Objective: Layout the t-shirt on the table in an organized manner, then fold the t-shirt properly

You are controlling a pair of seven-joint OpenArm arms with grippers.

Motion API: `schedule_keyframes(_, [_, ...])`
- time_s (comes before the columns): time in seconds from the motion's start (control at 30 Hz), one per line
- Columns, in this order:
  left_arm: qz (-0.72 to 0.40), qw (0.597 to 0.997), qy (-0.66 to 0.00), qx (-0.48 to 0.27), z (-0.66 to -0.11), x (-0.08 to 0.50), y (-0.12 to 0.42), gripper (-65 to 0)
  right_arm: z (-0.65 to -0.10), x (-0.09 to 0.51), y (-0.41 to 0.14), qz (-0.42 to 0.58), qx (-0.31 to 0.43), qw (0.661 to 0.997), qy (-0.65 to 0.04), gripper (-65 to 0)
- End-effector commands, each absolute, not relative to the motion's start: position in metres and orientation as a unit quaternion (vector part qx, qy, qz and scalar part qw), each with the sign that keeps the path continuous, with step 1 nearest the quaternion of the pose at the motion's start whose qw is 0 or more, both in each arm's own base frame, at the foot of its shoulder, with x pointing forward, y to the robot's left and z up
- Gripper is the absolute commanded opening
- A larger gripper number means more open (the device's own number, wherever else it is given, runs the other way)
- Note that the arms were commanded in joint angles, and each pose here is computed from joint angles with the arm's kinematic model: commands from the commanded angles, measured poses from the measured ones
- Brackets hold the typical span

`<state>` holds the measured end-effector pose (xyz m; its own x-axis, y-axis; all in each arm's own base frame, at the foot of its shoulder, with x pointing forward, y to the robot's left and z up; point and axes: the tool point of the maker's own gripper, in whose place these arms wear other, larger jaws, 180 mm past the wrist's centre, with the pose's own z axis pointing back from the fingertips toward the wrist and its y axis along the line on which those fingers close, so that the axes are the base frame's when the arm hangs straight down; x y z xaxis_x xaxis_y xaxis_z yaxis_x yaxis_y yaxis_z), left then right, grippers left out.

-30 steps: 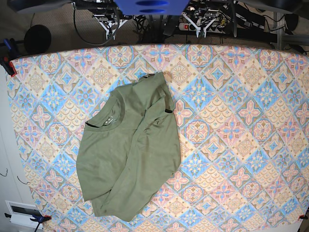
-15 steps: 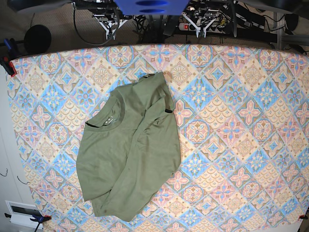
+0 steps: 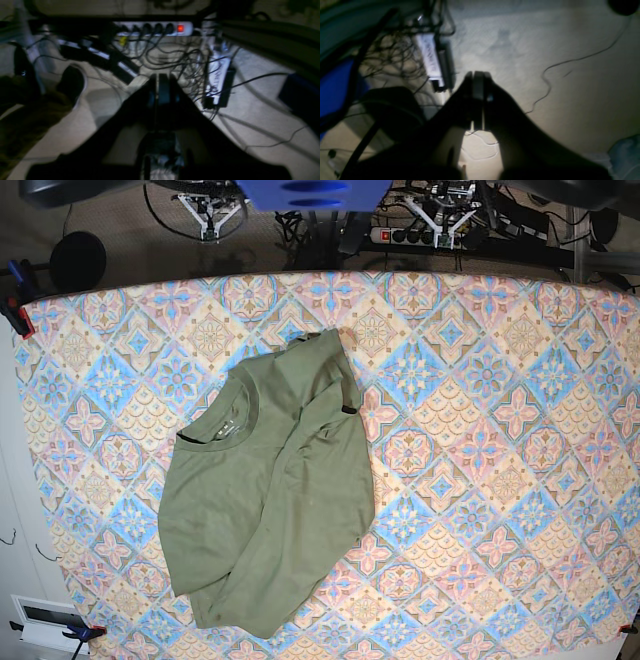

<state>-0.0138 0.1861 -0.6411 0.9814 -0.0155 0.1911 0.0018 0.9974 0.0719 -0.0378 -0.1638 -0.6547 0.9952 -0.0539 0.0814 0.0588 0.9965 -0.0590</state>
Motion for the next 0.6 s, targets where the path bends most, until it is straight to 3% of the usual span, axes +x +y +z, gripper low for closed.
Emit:
schedule_keyframes(0.0, [-0.005, 0.994, -0.099, 0.040, -0.639, -0.015, 0.191, -65.0, -0.653, -0.052, -0.161, -0.029, -0.029, 0.999, -0.031, -65.0])
schedule_keyframes(0.27, [-0.022, 0.993, -0.105, 0.047, -0.619, -0.045, 0.204, -65.0, -0.638, -0.065, -0.191, -0.017, -0.053, 0.997, -0.053, -65.0])
schedule_keyframes(0.57, [-0.066, 0.984, -0.160, 0.030, -0.581, -0.040, 0.193, -65.0, -0.603, -0.066, -0.247, -0.082, -0.118, 0.984, -0.108, -65.0])
